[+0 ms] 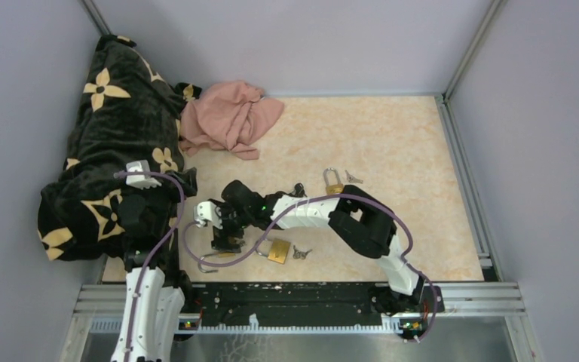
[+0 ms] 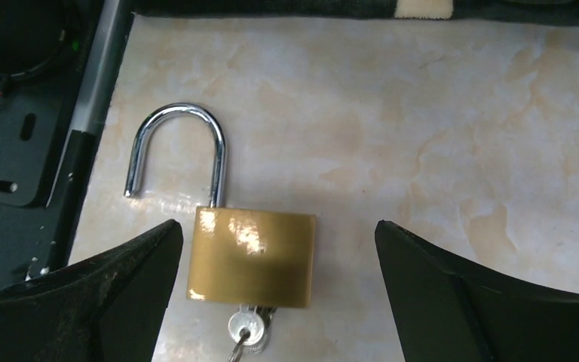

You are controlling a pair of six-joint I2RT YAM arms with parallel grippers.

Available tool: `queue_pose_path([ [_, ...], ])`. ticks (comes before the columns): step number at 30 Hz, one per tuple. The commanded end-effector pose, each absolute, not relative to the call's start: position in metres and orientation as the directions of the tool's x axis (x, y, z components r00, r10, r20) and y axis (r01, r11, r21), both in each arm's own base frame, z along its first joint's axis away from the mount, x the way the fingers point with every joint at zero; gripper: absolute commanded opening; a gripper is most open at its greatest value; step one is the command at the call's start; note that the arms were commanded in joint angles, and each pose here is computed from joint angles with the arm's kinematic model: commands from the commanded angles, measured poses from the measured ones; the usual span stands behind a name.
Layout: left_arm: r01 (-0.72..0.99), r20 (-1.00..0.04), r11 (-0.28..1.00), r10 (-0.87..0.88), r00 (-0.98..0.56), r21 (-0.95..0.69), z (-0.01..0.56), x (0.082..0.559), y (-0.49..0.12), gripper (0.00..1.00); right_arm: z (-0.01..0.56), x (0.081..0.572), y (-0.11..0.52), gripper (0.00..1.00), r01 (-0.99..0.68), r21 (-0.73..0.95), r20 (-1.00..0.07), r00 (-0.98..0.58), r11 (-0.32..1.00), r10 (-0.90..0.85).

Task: Lock with the key
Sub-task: Pick up the lock from the center of the board.

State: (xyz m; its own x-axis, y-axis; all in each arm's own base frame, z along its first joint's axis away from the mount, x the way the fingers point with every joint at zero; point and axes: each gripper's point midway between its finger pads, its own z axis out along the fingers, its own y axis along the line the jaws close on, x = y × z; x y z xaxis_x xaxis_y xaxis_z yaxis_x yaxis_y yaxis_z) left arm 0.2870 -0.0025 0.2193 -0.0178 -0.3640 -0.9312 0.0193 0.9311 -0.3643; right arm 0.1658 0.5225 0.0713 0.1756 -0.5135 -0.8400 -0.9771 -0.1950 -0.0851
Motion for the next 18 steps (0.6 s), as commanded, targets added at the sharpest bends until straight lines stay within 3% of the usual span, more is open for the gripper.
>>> queue_pose_path([
  [1,0.101,-0.978,0.972,-0.208,-0.033,-0.21,0.237,0.286,-0.018,0.99,0.07,0.166,0.54,0.98,-0.969,-0.099,-0.827,0.207,-0.227,-0.522],
  [13,0.014,-0.973,0.979,-0.201,-0.115,-0.204,0.224,0.277,-0.013,0.99,0.007,0.15,0.509,0.96,-0.981,-0.038,-0.702,0.16,-0.189,-0.693],
  [16,0.003,-0.975,0.982,-0.188,-0.119,-0.19,0.224,0.275,-0.01,0.99,-0.002,0.153,0.503,0.83,-0.986,-0.074,-0.652,0.162,-0.151,-0.741],
  [18,-0.009,-0.976,0.984,-0.176,-0.125,-0.176,0.224,0.274,-0.007,0.99,-0.003,0.159,0.497,0.62,-0.991,-0.086,-0.629,0.133,-0.101,-0.766],
])
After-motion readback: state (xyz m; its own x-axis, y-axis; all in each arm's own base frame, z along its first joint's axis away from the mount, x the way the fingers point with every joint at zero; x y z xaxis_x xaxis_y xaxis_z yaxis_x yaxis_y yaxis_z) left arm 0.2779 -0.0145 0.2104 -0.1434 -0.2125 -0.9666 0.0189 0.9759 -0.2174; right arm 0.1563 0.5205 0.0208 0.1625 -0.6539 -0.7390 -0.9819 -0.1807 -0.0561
